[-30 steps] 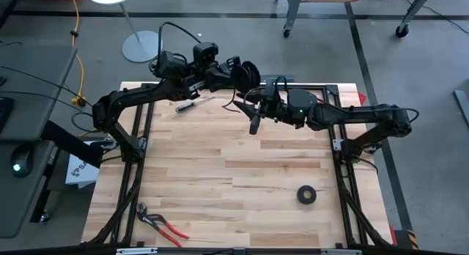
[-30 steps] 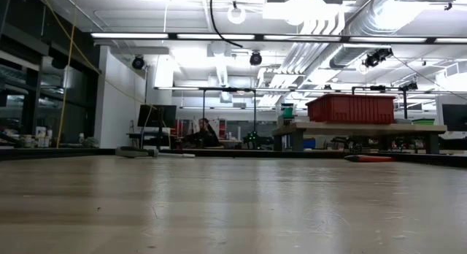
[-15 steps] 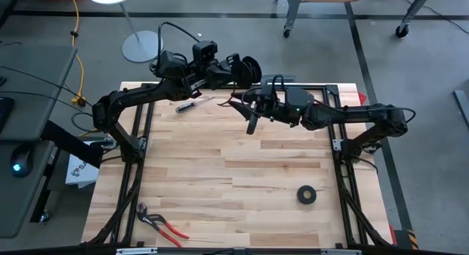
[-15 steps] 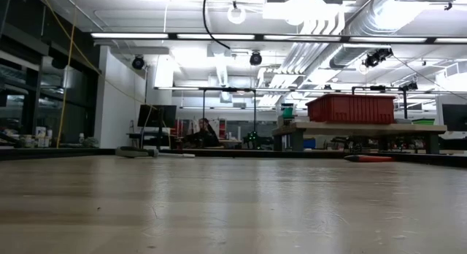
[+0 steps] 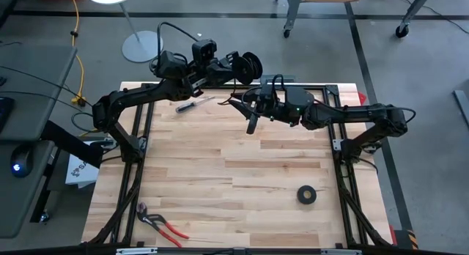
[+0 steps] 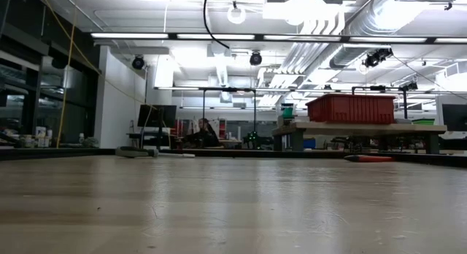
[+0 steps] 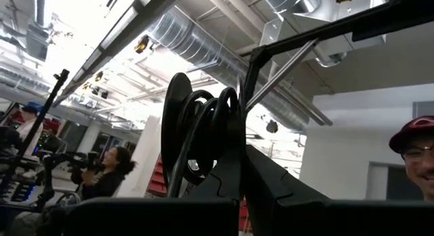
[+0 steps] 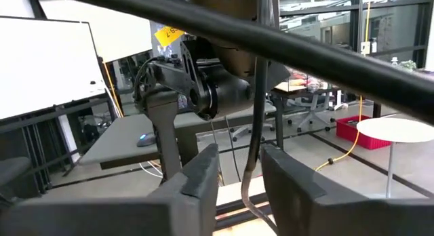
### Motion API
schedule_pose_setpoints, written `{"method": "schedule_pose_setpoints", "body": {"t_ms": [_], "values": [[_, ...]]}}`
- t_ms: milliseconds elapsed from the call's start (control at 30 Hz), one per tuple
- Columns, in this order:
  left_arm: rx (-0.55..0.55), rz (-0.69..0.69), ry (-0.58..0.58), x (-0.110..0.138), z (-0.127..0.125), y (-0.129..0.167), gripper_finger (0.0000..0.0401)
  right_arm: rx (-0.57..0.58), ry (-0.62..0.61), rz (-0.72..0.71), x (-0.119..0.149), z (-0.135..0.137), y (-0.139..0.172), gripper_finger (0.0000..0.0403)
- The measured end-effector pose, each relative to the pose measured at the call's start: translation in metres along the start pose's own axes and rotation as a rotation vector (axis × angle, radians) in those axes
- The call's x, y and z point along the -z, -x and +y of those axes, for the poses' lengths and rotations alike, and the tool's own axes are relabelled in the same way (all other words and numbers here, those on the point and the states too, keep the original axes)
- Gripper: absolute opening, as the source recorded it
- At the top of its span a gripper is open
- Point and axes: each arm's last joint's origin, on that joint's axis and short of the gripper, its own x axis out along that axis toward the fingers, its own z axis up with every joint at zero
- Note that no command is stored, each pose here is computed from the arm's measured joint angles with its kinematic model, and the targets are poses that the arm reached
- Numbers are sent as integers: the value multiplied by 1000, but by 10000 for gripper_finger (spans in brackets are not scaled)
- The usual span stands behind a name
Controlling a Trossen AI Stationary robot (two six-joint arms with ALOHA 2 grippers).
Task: Coil cords
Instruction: Coil the black wire on the black spool
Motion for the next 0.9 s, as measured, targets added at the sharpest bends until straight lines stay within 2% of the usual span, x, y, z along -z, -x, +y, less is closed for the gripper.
{"method": "schedule_pose_setpoints", "body": {"t_ms": [167,400,700,900], "values": [[-1,0,2,0,0,0,0,0,-22,-25,0,0,-2,44],[-8,-2,-23,0,1,0,0,0,-17,-16,2,0,-4,7],[-60,0,-83,-19,15,19,0,-40,-49,-1,2,15,2,2],[-157,153,-16,-39,20,40,0,-65,-44,76,-4,23,18,1]]}}
